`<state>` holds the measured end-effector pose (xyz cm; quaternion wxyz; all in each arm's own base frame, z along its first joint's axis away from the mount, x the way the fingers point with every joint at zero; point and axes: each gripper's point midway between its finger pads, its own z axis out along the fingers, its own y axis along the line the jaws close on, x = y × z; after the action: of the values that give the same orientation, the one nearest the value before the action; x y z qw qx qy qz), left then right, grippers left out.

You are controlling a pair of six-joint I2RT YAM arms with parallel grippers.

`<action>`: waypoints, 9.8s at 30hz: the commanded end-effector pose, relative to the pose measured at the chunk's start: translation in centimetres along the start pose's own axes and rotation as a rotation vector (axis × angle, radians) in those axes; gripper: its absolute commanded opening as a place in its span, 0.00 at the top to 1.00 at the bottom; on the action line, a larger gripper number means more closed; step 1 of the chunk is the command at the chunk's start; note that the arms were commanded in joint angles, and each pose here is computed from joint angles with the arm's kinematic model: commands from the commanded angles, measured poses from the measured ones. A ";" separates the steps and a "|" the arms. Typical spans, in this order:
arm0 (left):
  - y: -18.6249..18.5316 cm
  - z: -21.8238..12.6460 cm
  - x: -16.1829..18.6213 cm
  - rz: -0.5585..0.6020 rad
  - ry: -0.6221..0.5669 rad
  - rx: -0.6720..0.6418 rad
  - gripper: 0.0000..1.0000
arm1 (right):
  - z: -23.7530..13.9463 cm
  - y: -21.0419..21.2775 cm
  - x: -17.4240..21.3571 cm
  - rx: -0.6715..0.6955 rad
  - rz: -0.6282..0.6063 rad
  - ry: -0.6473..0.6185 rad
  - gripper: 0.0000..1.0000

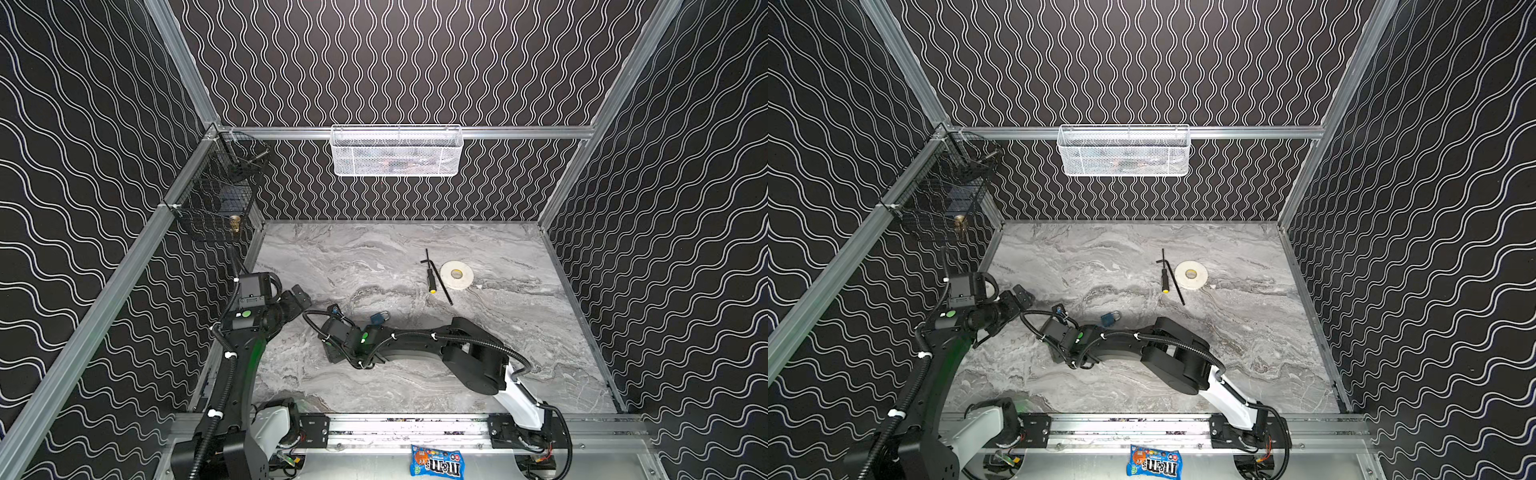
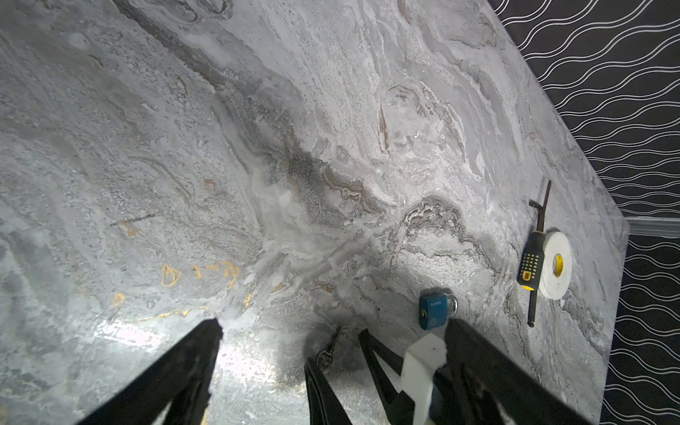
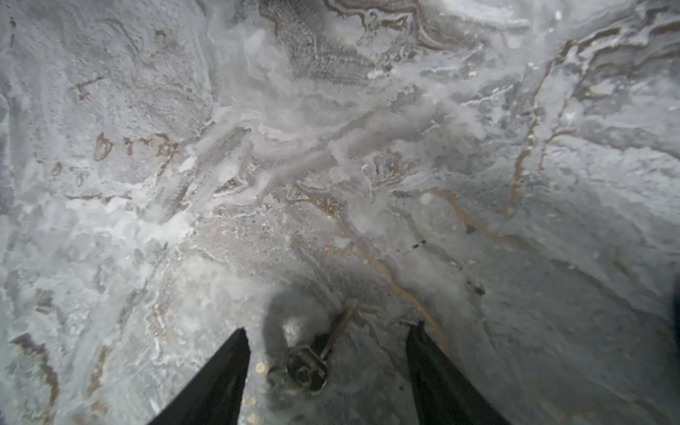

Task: Unlock with the key

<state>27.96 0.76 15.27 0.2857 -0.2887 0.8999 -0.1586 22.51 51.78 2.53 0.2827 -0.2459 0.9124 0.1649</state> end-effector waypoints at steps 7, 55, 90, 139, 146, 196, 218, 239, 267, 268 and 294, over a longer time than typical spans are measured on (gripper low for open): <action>-0.4 -0.5 0.0 0.006 -0.017 0.029 0.01 | -1.3 -2.6 1.3 0.096 -0.034 0.015 0.30; -1.2 -0.6 1.7 0.039 0.037 0.103 0.01 | -1.8 -2.8 2.0 0.008 -0.081 0.080 0.78; -3.9 -0.2 3.2 -0.051 0.100 0.270 0.01 | -5.7 -4.7 0.3 -0.138 -0.019 -0.037 1.00; -19.6 -4.9 7.5 -0.384 0.231 0.756 0.01 | -21.9 -3.8 -13.5 -0.429 0.155 -0.530 1.00; -19.8 -5.4 7.0 -0.412 0.209 0.774 0.06 | -21.4 -3.4 -13.0 -0.446 0.149 -0.519 1.00; -18.6 -4.8 6.2 -0.389 0.132 0.699 1.00 | -22.6 -4.8 -11.2 -0.406 0.134 -0.513 0.97; -25.5 -10.9 6.1 0.361 -0.256 1.214 1.00 | -28.7 -7.6 -11.3 -0.851 0.221 -0.372 0.53; -27.5 -13.0 7.0 0.461 -0.268 1.318 1.00 | -28.6 -7.1 -13.5 -0.982 0.173 -0.430 0.69; -27.8 -11.8 6.8 0.508 -0.214 1.188 0.41 | -28.2 -11.1 -12.0 -0.907 0.261 -0.403 1.00; -27.4 -11.2 6.8 0.514 -0.200 1.139 0.40 | -28.1 -11.6 -11.5 -0.888 0.266 -0.394 1.00; -17.6 12.0 11.3 0.696 0.317 0.199 0.24 | -22.1 -19.3 -0.8 -0.556 0.522 -0.125 1.00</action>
<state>34.97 -21.82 10.15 0.2173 0.0746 0.9504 -0.2094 23.52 26.39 16.93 0.2027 -0.0758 0.8498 0.4805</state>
